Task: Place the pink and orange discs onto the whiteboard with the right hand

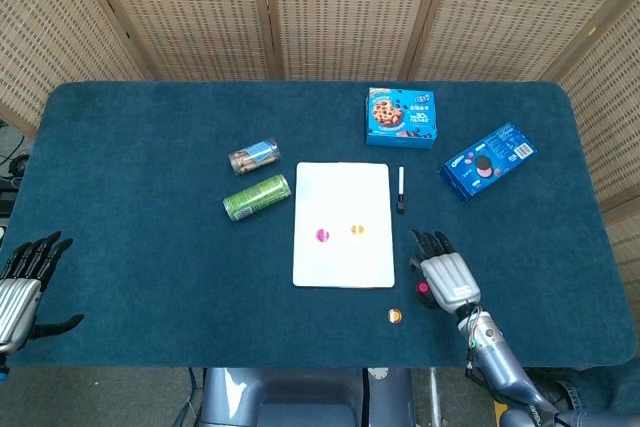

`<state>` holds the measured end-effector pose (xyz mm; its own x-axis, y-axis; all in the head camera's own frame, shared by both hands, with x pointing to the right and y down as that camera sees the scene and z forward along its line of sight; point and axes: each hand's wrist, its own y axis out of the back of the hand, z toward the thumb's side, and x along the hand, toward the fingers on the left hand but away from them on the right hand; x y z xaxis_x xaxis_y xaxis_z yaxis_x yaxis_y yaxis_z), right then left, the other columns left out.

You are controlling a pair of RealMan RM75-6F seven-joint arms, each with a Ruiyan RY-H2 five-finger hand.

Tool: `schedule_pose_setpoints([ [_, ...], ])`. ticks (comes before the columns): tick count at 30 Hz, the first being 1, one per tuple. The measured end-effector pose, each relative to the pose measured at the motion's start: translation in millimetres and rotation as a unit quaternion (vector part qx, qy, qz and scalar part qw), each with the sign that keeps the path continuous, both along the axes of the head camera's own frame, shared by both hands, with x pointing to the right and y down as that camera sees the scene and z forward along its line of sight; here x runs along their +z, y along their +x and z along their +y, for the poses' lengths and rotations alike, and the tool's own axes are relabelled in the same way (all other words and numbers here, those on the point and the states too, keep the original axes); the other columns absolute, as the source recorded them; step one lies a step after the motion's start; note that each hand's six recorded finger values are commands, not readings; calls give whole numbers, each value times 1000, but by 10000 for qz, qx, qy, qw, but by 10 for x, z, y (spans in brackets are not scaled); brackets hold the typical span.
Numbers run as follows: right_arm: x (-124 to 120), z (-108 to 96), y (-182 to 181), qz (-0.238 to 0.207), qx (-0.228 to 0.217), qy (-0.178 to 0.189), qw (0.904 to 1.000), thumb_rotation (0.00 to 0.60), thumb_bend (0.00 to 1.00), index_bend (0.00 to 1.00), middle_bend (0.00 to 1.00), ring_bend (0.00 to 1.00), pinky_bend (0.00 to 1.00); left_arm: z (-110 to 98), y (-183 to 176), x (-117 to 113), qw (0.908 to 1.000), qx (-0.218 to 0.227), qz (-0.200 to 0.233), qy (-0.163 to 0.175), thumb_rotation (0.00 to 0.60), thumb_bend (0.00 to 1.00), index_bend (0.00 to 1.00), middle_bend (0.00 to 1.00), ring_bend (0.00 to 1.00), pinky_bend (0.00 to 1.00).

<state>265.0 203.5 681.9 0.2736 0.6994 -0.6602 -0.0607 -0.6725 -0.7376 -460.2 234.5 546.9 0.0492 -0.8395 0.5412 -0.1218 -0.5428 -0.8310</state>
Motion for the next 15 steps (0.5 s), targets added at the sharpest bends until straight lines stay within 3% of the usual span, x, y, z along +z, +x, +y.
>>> schedule_pose_setpoints([
  [15,197,150,35,-39,-14,-29,10000,600,337,403,0,0,0,9,16,17,10000,19,-28,-20,600,0,0,0,0,0],
])
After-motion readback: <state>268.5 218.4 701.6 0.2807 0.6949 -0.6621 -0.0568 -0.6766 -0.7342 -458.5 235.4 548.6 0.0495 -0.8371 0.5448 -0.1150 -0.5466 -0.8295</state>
